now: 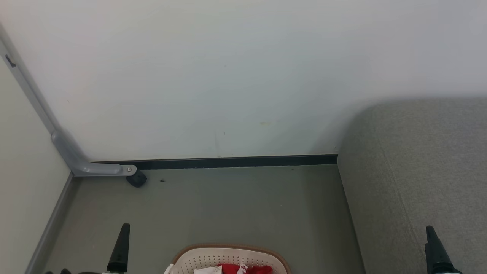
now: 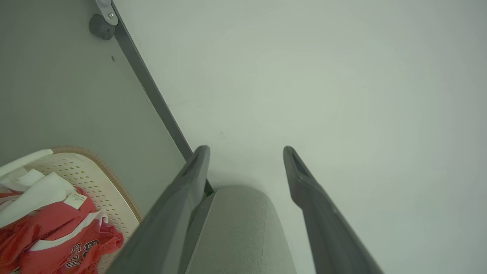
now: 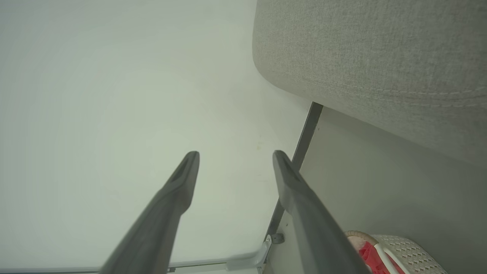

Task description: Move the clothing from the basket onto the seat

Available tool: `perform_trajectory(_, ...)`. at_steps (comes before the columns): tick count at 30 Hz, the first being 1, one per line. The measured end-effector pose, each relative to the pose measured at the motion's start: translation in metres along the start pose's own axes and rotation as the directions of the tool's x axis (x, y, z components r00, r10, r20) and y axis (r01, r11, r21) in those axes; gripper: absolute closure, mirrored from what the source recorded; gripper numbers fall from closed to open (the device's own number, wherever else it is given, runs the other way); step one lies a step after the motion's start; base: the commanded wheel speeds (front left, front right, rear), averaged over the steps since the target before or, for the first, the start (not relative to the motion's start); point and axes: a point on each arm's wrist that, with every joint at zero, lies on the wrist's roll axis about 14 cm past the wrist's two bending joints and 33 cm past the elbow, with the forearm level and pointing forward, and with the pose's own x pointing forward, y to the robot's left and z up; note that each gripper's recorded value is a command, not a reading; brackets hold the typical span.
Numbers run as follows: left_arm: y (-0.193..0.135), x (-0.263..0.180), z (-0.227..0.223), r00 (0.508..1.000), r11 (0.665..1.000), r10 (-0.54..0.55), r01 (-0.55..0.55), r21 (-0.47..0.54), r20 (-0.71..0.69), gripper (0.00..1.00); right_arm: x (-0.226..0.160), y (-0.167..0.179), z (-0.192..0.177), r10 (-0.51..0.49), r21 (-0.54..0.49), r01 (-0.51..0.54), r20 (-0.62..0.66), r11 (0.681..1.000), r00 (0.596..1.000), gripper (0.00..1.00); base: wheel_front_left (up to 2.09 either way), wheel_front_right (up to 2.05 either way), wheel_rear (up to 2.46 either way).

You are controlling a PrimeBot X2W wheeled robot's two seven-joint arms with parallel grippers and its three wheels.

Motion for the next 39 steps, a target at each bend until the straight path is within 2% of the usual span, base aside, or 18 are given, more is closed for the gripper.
perform_trajectory(4,-0.001,0.002,-0.004,1.0,0.996,0.01,-0.008,0.086,-0.016,0.0,0.003,0.006,0.001,0.018,-0.113,-0.018,-0.005,0.993,1.0,0.0,0.0,0.0,0.0)
perform_trajectory(8,-0.001,0.005,-0.005,0.999,0.983,0.024,-0.019,0.18,-0.024,0.0,0.005,0.008,0.0,0.021,-0.227,-0.025,-0.019,0.974,1.0,0.0,0.0,0.0,0.0)
perform_trajectory(15,-0.005,0.009,-0.005,0.999,0.949,0.034,-0.028,0.315,-0.016,0.0,0.009,0.016,-0.002,0.033,-0.42,-0.049,-0.044,0.906,0.998,0.0,0.0,0.0,0.0)
perform_trajectory(16,-0.005,0.009,-0.005,0.999,0.949,0.034,-0.028,0.315,-0.016,0.0,0.009,0.016,-0.002,0.033,-0.42,-0.049,-0.044,0.906,0.998,0.0,0.0,0.0,0.0)
perform_trajectory(19,-0.005,0.009,-0.007,0.999,0.928,0.033,-0.025,0.371,-0.015,0.0,0.009,0.016,-0.005,0.032,-0.486,-0.055,-0.055,0.872,0.998,0.0,0.0,0.0,0.0)
perform_trajectory(26,-0.006,0.008,-0.008,0.999,0.87,0.033,-0.024,0.493,-0.01,0.0,0.011,0.022,-0.01,0.049,-0.618,-0.087,-0.077,0.782,0.996,0.0,0.0,0.0,0.0)
perform_trajectory(39,-0.012,0.008,-0.008,1.0,0.715,0.004,-0.007,0.699,0.005,0.0,0.009,0.023,-0.018,0.062,-0.78,-0.115,-0.097,0.616,0.993,0.0,0.0,0.0,0.0)
